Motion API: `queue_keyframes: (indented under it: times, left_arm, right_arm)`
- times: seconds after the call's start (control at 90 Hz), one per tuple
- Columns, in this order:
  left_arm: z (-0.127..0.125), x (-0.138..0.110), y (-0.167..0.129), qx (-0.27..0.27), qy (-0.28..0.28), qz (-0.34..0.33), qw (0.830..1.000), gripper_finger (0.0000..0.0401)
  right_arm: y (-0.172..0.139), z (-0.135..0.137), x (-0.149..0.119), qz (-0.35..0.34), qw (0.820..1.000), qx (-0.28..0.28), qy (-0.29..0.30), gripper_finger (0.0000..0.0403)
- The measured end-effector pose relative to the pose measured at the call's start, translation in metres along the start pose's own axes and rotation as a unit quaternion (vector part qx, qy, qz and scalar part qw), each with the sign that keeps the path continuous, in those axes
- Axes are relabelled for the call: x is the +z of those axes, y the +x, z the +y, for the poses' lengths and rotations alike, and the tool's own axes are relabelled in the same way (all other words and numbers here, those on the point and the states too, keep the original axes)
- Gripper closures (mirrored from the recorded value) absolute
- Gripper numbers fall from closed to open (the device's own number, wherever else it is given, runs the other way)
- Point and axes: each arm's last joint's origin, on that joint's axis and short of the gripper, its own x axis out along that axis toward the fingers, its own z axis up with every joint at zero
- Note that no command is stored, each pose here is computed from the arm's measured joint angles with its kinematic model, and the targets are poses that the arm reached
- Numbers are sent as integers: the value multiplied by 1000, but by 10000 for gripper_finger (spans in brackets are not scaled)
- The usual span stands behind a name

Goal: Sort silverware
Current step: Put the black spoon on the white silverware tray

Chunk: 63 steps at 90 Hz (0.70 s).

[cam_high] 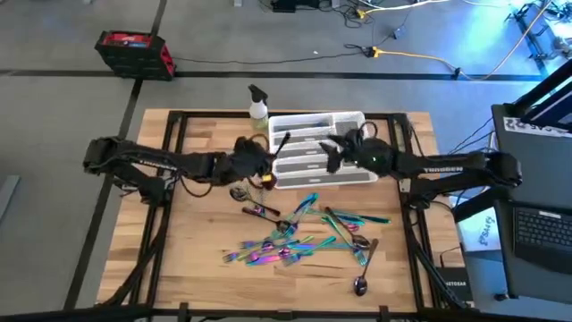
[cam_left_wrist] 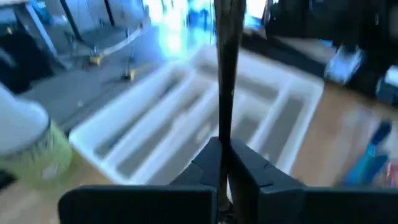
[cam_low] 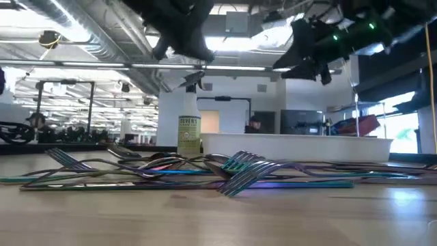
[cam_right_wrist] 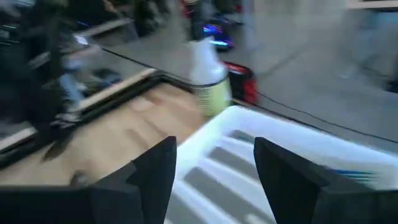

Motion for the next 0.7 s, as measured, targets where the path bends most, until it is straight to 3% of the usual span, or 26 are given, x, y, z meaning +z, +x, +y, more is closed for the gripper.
queue_keyframes:
  times: [0.222, 0.367, 0.533, 0.7]
  left_arm:
    - [14, 22, 15, 0, -102, -83, 991, 401]
    - [16, 31, 22, -17, -145, -124, 981, 401]
    - [20, 39, 28, -31, -218, -173, 960, 401]
    - [28, 47, 31, -28, -235, -204, 950, 401]
  right_arm:
    - [10, 12, -27, -58, 997, 47, -35, 203]
    - [25, 34, -27, -120, 986, 74, -91, 203]
    - [50, 50, -27, -154, 981, 61, -105, 203]
    - [68, 63, -18, -177, 977, 63, -99, 203]
